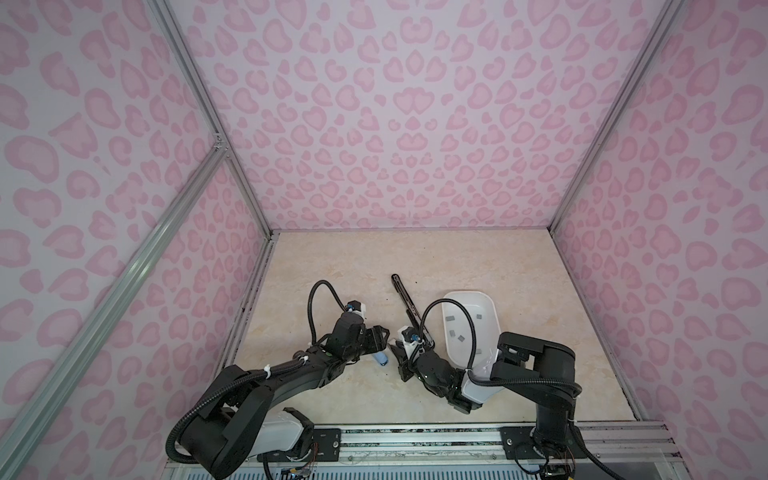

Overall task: Load the staples into the stapler
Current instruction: 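Lift the left gripper off the cream stapler while the right gripper nears the black stapler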

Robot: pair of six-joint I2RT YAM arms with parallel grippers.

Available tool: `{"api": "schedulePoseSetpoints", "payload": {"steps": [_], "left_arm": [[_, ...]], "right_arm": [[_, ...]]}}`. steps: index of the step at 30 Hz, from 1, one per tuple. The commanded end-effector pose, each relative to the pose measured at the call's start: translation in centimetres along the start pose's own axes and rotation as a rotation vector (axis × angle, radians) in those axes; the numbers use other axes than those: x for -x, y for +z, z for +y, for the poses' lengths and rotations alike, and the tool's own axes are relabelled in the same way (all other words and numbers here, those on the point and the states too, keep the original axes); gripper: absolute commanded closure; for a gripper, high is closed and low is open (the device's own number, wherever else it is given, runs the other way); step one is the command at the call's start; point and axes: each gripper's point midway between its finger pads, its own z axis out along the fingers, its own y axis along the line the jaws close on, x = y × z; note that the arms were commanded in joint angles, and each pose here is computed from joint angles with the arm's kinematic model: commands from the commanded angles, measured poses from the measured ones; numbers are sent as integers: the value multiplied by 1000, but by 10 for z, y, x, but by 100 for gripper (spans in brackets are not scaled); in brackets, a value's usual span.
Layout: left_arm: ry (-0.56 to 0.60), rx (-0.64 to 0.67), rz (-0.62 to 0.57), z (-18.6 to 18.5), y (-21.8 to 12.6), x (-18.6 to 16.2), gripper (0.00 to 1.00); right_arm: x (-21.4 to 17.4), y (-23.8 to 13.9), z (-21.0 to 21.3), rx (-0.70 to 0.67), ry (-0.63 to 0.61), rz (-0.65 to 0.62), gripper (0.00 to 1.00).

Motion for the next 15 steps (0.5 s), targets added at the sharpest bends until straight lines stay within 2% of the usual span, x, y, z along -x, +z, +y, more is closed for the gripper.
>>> {"api": "schedulePoseSetpoints", "payload": {"steps": [1,10,15], "left_arm": [[4,-31,-34,-8,-2,9,31],[12,-36,-46,-12,-5,14,30],[13,-34,-53,-12,-8,14,30]], "right_arm": [[-36,-6,-11,-33,-53,153,78],[22,1,0,-71,-122,149,75],[29,-2,0,-77,-126,140,73]]}}
